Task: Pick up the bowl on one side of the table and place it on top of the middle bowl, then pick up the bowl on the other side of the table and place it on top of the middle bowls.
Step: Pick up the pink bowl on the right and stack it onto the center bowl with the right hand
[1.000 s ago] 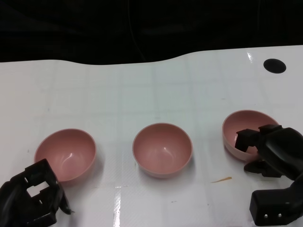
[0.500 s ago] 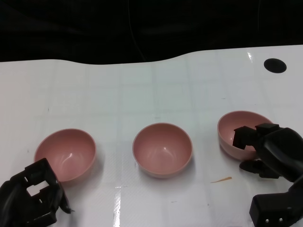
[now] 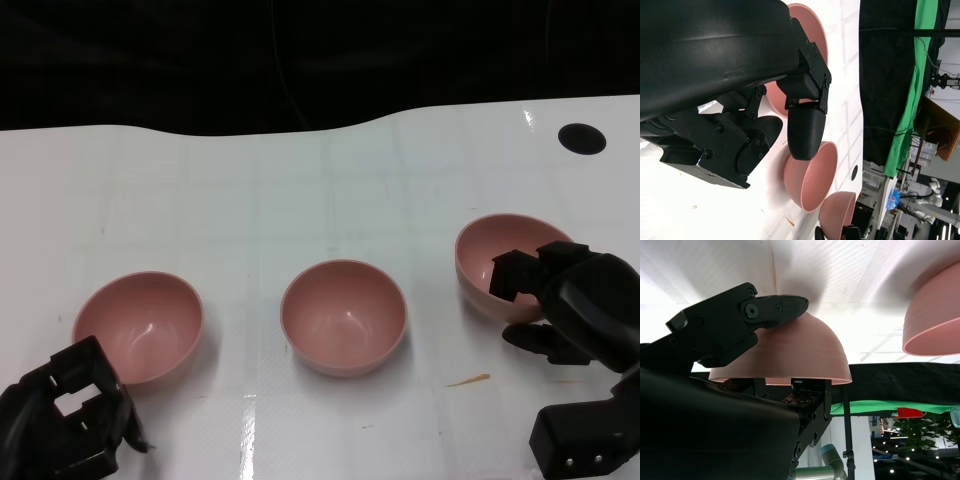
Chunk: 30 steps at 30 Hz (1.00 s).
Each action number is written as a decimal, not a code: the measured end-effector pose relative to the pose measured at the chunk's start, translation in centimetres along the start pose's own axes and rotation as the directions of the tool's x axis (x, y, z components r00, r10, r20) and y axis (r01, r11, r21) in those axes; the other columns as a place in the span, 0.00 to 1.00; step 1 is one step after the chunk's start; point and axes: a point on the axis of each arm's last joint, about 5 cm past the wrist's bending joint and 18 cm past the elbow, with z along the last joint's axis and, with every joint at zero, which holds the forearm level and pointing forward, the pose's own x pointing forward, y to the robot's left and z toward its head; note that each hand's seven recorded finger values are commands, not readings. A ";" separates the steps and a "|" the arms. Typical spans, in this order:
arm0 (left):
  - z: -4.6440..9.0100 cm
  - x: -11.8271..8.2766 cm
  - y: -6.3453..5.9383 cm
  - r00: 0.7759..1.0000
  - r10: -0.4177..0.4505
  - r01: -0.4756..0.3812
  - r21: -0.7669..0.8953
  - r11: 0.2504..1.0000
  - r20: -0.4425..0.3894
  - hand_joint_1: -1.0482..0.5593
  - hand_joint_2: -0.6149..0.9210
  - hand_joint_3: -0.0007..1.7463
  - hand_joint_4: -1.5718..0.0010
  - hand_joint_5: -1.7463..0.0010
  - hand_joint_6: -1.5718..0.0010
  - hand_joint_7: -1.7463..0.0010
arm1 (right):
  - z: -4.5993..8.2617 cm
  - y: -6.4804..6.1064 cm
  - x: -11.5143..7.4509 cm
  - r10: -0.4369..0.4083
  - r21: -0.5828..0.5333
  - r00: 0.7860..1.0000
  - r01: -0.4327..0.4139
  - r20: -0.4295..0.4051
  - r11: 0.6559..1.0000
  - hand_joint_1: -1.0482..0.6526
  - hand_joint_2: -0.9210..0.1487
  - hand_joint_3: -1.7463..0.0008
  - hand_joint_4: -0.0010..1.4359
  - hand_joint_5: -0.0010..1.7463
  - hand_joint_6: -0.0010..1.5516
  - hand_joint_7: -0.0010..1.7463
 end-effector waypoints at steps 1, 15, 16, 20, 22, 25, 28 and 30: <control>0.0 0.0 0.0 1.000 -0.001 0.001 0.000 1.000 0.000 0.66 0.79 0.71 0.49 0.00 0.54 0.08 | 0.0 -0.1 0.0 0.001 -0.001 1.000 -0.001 0.003 1.000 0.52 0.16 0.65 0.58 1.00 0.36 1.00; 0.0 0.0 0.1 1.000 -0.004 0.004 -0.003 1.000 -0.009 0.67 0.78 0.72 0.48 0.00 0.54 0.08 | 0.1 -0.8 0.6 -0.025 -0.041 1.000 0.025 0.002 0.999 0.57 0.15 0.82 0.56 1.00 0.35 1.00; 0.0 0.0 0.1 1.000 -0.004 0.004 -0.003 1.000 -0.009 0.67 0.78 0.72 0.48 0.00 0.54 0.08 | 0.0 -0.8 0.6 -0.025 -0.044 1.000 0.025 0.001 0.999 0.57 0.14 0.82 0.56 1.00 0.35 1.00; 0.0 0.0 0.1 1.000 -0.004 0.004 -0.002 1.000 -0.008 0.66 0.77 0.72 0.48 0.00 0.54 0.08 | -0.1 -1.3 0.7 -0.031 -0.045 1.000 0.031 0.005 0.998 0.56 0.08 0.81 0.57 1.00 0.38 1.00; 0.0 0.0 0.1 1.000 -0.004 0.004 0.001 1.000 -0.003 0.66 0.77 0.73 0.49 0.00 0.54 0.07 | 0.0 -1.7 0.9 -0.039 -0.032 0.999 0.040 0.015 0.999 0.56 0.06 0.79 0.60 1.00 0.39 1.00; 0.0 0.1 0.1 1.000 -0.004 0.004 0.003 1.000 0.000 0.66 0.77 0.73 0.50 0.00 0.54 0.07 | 0.2 -2.2 1.3 -0.042 -0.025 0.998 0.043 0.039 0.999 0.56 0.12 0.73 0.61 1.00 0.40 1.00; 0.0 0.1 0.1 1.000 -0.005 0.005 0.003 1.000 0.000 0.65 0.77 0.73 0.50 0.00 0.54 0.07 | 0.6 -2.8 1.8 -0.058 -0.025 0.995 0.060 0.082 0.998 0.56 0.15 0.70 0.61 1.00 0.40 1.00; 0.0 0.1 0.1 1.000 -0.005 0.005 0.004 1.000 0.000 0.65 0.77 0.73 0.50 0.00 0.55 0.06 | 0.9 -3.1 2.0 -0.073 -0.024 0.992 0.076 0.099 0.997 0.55 0.15 0.68 0.61 1.00 0.39 1.00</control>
